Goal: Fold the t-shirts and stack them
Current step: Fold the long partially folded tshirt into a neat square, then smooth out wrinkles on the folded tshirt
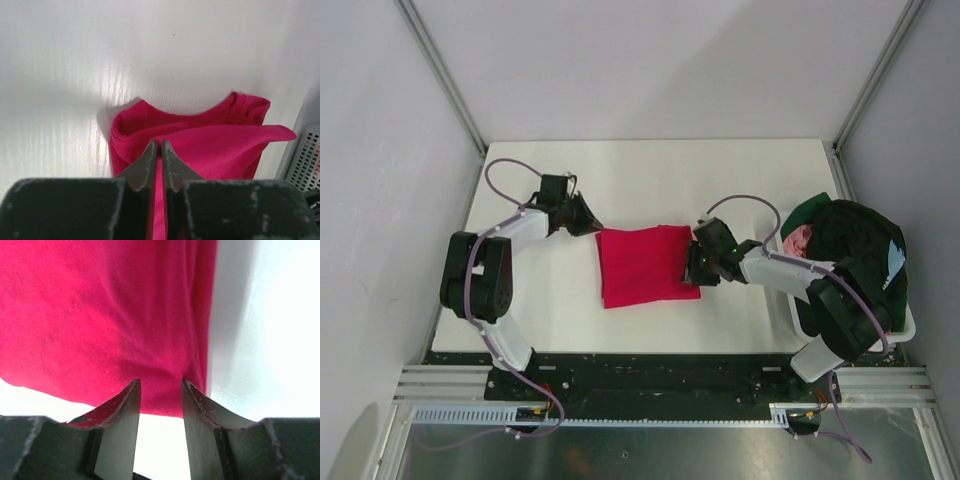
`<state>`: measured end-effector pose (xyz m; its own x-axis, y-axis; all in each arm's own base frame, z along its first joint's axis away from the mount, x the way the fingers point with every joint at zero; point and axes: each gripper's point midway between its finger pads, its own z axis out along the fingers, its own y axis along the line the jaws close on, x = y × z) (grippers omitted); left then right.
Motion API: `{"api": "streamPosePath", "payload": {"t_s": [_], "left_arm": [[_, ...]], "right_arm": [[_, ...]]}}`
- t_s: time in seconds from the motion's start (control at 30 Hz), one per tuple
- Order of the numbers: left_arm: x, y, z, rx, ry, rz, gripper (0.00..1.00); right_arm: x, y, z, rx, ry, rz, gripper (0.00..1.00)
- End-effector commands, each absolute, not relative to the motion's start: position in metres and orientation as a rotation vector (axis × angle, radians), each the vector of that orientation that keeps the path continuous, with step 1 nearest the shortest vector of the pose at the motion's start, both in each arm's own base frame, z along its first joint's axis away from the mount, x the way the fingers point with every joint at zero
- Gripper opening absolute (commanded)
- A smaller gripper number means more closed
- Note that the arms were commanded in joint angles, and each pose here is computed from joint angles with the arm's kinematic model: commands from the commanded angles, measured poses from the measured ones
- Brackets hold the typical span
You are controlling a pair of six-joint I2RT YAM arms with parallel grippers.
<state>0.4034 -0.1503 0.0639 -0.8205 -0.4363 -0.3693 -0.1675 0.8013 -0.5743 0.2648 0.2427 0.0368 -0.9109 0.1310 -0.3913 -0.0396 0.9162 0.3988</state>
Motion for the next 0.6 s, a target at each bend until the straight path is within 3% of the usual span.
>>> {"api": "streamPosePath", "payload": {"t_s": [0.0,0.37,0.57], "left_arm": [[0.427,-0.141,0.093,-0.403,2.380,-0.671,0.10],[0.454,-0.141,0.080,-0.415,2.405,-0.656,0.13],[0.433,-0.146,0.105,-0.352,2.375,-0.702,0.24]], "right_arm": [[0.280,0.223,0.061,0.141,2.588,0.515,0.43],[0.363,0.254,0.131,0.047,2.327,0.714,0.45],[0.380,0.280,0.133,-0.009,2.308,0.778,0.43]]}}
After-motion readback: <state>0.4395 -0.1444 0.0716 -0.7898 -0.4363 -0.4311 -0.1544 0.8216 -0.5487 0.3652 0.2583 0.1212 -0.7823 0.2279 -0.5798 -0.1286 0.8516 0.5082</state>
